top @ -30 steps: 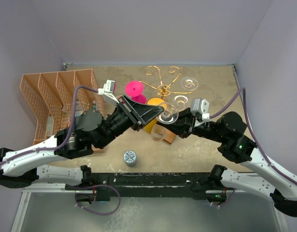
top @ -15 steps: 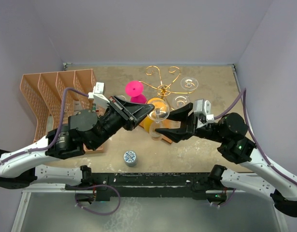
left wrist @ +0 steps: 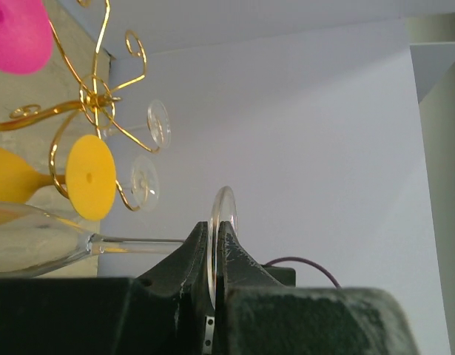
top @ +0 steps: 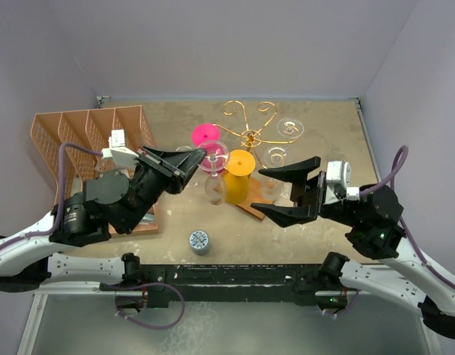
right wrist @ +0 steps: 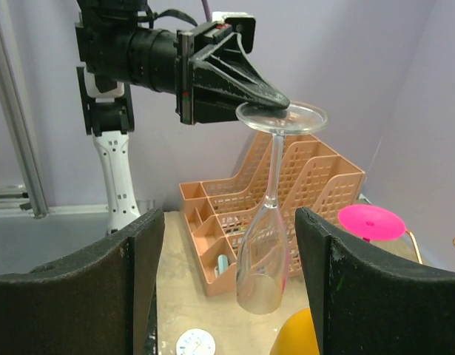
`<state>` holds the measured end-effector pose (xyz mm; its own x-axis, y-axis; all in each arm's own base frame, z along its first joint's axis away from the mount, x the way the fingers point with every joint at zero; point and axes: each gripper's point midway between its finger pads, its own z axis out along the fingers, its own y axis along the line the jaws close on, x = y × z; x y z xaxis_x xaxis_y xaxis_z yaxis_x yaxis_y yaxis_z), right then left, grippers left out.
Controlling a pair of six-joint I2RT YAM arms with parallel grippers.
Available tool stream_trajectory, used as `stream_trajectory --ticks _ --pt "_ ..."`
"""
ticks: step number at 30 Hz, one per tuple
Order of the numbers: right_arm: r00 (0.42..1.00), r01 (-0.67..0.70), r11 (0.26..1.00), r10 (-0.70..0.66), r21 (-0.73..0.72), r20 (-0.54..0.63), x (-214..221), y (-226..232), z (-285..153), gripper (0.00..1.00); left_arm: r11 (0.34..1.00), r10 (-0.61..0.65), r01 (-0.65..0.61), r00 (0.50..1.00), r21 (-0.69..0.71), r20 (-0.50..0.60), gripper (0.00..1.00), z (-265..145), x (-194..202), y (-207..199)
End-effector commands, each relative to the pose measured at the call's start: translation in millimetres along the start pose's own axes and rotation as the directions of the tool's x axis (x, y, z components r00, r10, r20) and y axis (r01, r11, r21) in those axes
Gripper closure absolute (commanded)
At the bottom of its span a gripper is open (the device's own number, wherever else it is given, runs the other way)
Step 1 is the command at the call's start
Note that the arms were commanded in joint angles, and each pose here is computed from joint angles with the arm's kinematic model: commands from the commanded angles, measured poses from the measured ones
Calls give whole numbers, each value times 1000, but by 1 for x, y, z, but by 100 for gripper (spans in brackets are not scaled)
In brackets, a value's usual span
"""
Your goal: Place the wine glass upside down on the wine glass rack
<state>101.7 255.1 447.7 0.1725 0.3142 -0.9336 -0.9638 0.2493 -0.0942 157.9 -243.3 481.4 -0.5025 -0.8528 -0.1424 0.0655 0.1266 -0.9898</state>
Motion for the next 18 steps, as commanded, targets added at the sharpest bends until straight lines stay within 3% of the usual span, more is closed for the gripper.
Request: stream_trajectory --ticks 1,7,12,18 --pt "998 23 999 -25 40 61 -17 -7 1 27 1000 -27 28 991 -7 132 100 -6 -35 -7" --pt "997 25 997 -30 70 71 -18 -13 4 27 998 35 -20 950 -52 310 100 -12 -74 9" --pt "997 21 995 -28 93 77 -20 -18 6 27 979 196 -151 866 -134 459 100 -17 -105 16" --pt "992 12 997 -21 70 123 -35 -11 2 27 957 284 -195 778 -214 561 100 -21 -123 24"
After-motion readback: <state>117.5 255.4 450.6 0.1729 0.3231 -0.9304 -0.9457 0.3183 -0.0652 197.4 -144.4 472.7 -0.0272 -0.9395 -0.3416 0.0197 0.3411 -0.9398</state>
